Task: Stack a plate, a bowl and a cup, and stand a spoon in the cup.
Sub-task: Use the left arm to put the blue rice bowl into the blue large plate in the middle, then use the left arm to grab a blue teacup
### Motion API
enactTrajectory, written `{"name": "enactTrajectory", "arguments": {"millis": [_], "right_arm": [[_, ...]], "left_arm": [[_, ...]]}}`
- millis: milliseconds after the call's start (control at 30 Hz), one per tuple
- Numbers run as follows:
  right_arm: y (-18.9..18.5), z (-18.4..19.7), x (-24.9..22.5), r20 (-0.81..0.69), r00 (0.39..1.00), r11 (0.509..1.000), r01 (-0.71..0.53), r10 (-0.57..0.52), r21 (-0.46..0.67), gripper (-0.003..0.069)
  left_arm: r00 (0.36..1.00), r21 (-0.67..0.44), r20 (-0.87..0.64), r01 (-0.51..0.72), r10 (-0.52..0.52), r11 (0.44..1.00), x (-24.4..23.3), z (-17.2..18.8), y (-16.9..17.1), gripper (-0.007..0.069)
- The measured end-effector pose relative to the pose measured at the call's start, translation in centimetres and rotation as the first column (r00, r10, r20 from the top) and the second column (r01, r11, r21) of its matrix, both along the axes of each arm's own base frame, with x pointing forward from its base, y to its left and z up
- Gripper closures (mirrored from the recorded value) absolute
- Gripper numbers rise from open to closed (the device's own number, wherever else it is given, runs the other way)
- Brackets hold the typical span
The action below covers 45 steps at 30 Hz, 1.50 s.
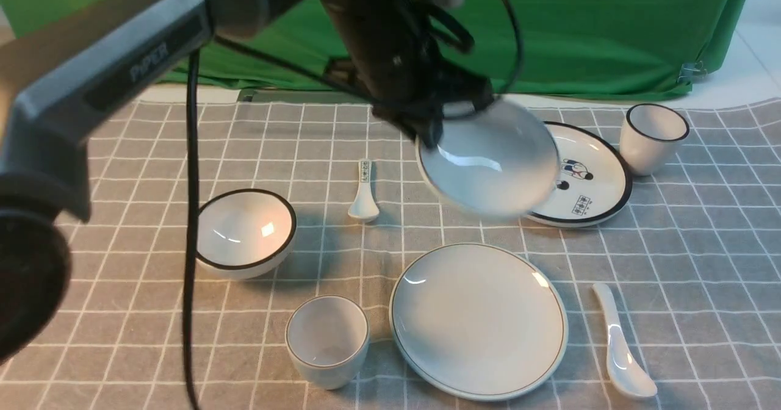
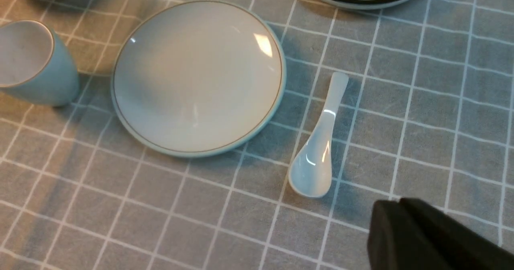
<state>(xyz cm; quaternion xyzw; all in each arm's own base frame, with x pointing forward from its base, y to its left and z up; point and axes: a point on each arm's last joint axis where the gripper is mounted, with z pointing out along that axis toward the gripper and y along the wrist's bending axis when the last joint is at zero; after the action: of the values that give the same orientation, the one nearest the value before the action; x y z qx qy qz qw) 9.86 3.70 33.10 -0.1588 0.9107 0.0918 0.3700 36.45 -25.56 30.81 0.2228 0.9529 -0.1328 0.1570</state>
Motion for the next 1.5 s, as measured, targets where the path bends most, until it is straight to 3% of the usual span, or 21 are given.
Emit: {"name": "enactTrajectory", "arguments": {"millis": [233,533,667,833,900,1067,1233,1500], "right_arm": [[0.0,0.0,0.0,-0.002,1.0,1.0,-0.001,0.001,0.002,0.0606],[0.0,0.0,0.0,-0.003,1.0,1.0,0.002,-0.002,0.006,0.0596],[0.0,0.0,0.0,-0.003,1.0,1.0,0.003,-0.003,0.007,0.0592],[0.0,0.0,0.0,-0.004,1.0,1.0,0.004,-0.004,0.009,0.059],[0.0,0.0,0.0,-0.004,1.0,1.0,0.004,-0.004,0.009,0.059],[0.0,0.1,0.1,0.009,1.0,1.0,0.006,-0.006,0.013,0.059],[0.1,0.3,0.3,0.046,0.999,1.0,0.01,-0.011,0.026,0.0589],[0.2,0.3,0.6,-0.023,0.999,0.999,0.026,-0.025,0.027,0.0589]], "left_arm": [[0.994,-0.006,-0.109,-0.016,0.015,1.0,-1.4,-8.9,-1.4,0.0597],[0.992,0.01,-0.121,-0.021,0.022,1.0,-1.6,-10.7,-1.3,0.0591],[0.988,0.028,-0.151,-0.018,0.022,0.999,-1.6,-11.6,-1.3,0.0537],[0.985,0.068,-0.175,0.001,0.01,0.998,-1.8,-11.5,-1.0,0.0406],[0.988,0.116,-0.156,0.017,0.001,0.993,-1.9,-9.9,-0.4,0.0332],[0.997,0.127,-0.08,0.025,-0.015,0.992,-3.0,-4.3,0.9,0.0279],[0.999,0.193,-0.031,-0.005,0.011,0.981,-5.7,-0.4,3.9,0.0347],[0.982,0.213,-0.105,-0.135,0.16,0.968,-8.1,-2.2,9.2,0.0507]]}}
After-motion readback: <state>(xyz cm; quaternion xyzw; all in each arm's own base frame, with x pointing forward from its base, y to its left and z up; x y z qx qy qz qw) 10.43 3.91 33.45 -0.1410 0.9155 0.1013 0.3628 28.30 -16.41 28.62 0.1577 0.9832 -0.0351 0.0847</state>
